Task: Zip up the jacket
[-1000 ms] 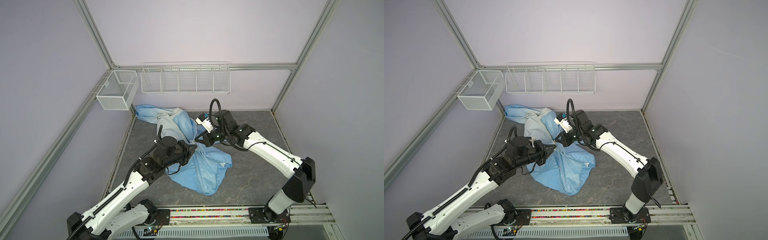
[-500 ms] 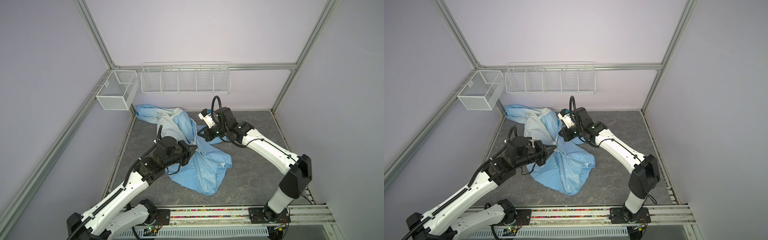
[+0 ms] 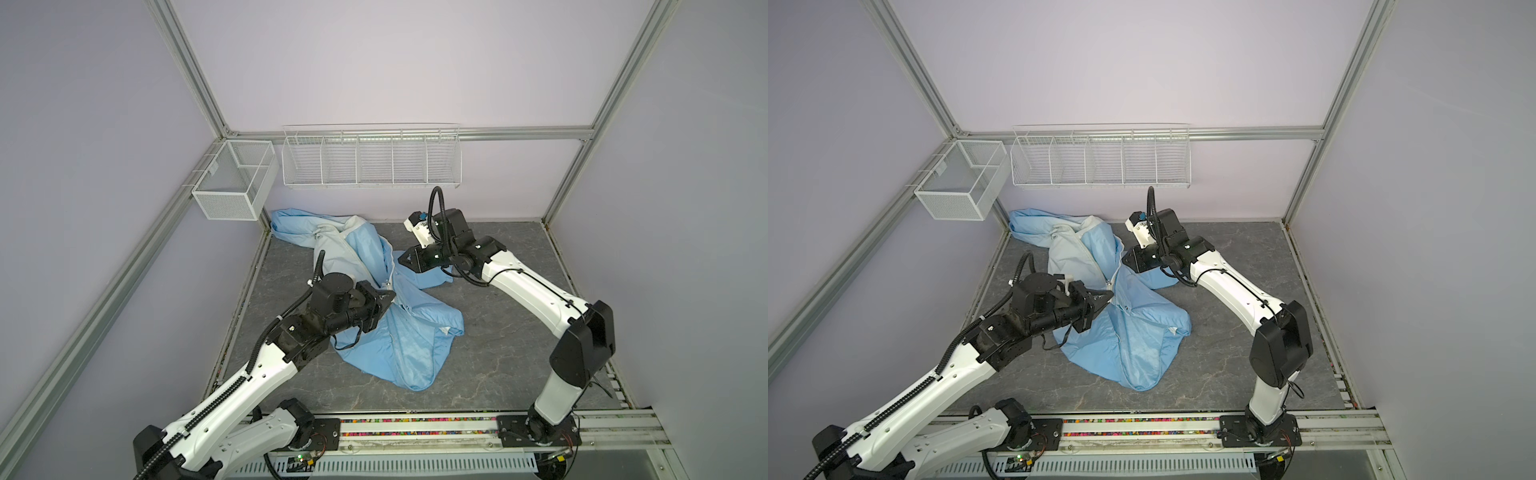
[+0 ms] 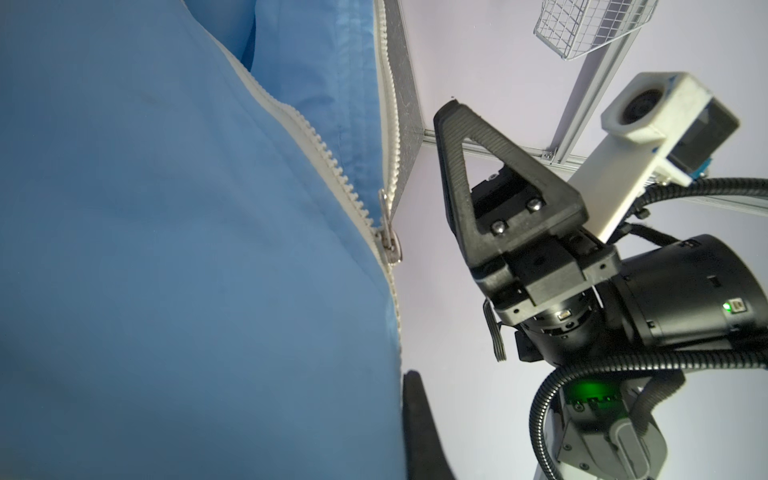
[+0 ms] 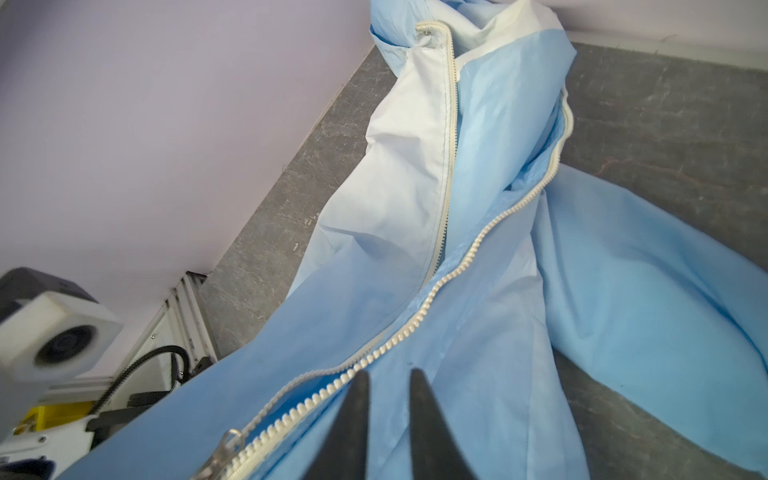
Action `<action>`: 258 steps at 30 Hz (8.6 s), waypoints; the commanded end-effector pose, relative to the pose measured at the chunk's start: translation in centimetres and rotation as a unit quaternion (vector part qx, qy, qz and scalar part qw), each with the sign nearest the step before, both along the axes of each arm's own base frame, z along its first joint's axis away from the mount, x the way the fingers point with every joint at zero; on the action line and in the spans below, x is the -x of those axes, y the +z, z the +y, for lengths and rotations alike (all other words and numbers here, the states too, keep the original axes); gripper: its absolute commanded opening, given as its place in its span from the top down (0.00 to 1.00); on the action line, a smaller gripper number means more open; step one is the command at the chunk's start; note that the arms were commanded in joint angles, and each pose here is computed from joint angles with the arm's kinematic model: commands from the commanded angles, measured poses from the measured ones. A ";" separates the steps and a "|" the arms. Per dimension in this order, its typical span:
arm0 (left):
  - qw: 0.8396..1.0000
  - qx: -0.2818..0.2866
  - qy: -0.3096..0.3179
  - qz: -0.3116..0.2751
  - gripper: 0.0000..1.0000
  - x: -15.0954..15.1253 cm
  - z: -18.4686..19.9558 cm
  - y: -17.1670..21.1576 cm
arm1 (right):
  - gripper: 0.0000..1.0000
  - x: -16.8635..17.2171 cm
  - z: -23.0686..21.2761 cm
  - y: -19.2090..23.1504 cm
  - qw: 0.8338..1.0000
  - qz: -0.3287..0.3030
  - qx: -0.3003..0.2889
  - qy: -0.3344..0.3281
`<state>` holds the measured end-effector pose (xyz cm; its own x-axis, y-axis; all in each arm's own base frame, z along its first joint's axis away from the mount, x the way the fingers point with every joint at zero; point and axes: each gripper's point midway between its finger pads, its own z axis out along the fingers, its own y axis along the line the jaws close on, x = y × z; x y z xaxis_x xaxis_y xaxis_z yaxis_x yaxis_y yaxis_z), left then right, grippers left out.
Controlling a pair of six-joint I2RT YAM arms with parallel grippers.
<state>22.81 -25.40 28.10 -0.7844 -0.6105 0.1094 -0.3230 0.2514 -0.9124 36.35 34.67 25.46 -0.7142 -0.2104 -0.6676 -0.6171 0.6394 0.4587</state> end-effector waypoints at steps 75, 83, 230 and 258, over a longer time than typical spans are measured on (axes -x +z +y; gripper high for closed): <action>0.984 -0.119 0.112 -0.066 1.00 -12.4 15.4 1.1 | 0.71 -7.7 -6.4 -25.7 0.903 0.353 0.066 -0.237; 0.976 -0.166 0.122 -0.070 1.00 -14.7 16.8 0.5 | 0.84 -0.3 -4.7 -26.7 0.906 0.379 0.100 -0.158; 0.945 -0.306 -0.077 0.082 1.00 -7.4 14.4 -13.4 | 0.37 -5.6 -37.3 -17.8 0.777 0.383 -0.013 -0.499; 0.942 -0.312 -0.079 0.094 1.00 -8.3 15.5 -14.6 | 0.93 -4.7 -44.2 -5.0 0.764 0.295 -0.051 -0.571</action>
<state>30.70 -11.93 14.70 -0.8891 -0.4537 -0.0608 -0.3424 0.7474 -0.5694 40.97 -7.31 18.41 -0.6141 0.7871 -0.0569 0.6505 0.5457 0.5282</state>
